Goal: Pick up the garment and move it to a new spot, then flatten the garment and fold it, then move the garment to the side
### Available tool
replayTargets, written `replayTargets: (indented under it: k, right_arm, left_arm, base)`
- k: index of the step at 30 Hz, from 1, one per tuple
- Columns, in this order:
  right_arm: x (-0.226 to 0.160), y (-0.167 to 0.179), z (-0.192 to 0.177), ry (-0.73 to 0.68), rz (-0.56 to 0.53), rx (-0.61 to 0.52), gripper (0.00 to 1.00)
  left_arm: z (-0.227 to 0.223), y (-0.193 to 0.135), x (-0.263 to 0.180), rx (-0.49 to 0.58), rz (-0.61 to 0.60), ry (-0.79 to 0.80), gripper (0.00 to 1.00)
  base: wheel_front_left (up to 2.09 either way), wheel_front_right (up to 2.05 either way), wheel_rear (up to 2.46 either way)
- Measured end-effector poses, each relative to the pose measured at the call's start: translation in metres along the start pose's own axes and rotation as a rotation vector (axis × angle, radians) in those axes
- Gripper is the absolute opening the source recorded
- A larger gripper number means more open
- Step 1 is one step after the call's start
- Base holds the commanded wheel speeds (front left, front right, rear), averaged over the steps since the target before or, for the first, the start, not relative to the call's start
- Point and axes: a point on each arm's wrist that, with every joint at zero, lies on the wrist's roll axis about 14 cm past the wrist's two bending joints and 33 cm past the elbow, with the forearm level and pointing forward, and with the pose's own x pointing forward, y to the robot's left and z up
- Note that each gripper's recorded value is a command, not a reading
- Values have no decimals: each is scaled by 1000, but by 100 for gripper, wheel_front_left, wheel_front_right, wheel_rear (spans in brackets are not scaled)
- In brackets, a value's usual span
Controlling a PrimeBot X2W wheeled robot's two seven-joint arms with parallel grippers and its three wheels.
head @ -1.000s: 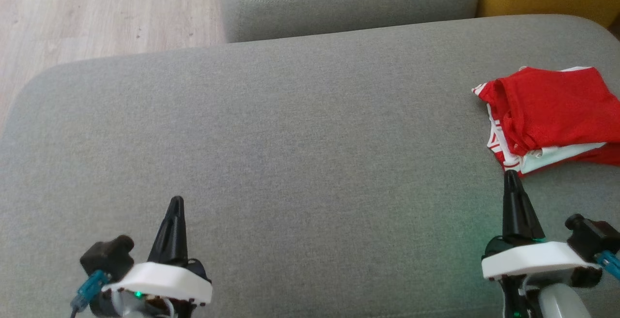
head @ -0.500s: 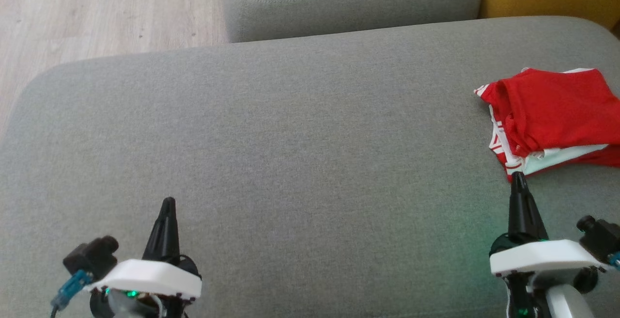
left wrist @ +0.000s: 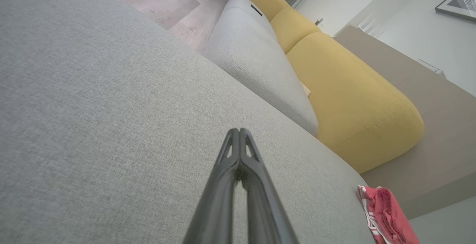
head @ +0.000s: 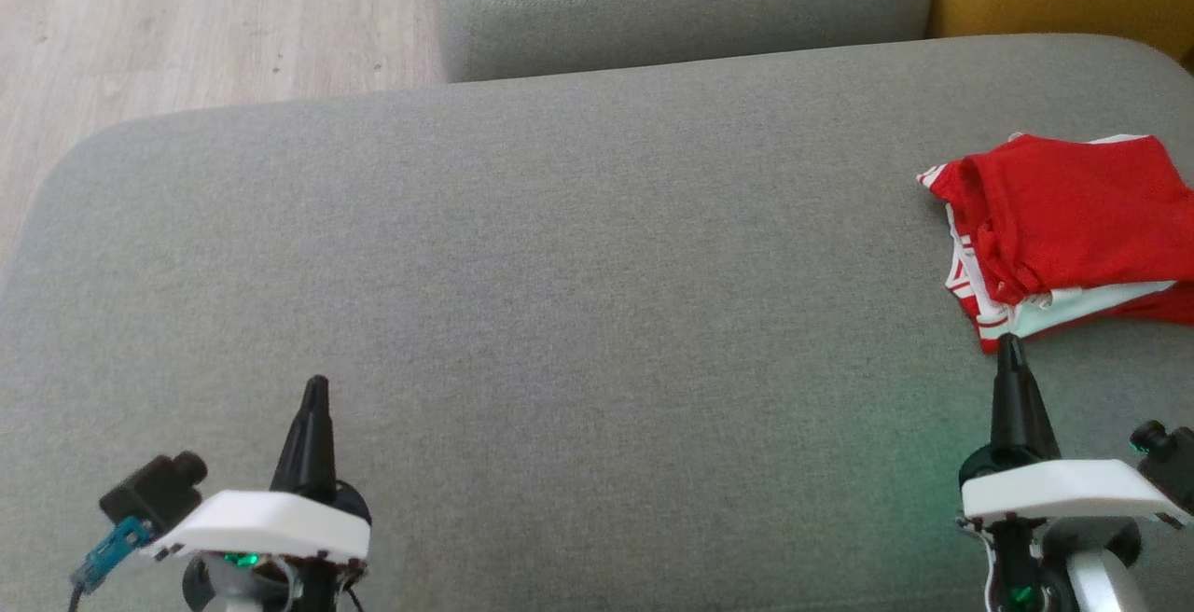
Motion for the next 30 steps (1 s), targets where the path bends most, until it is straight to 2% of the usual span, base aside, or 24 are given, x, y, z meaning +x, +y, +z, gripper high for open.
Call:
replayTargets:
  k: [30]
  right_arm:
    - [6, -4, 3, 16, -29, 333, 0]
  left_arm:
    - [7, 16, 2, -338, 46, 14, 0]
  base:
    - [0, 0, 0]
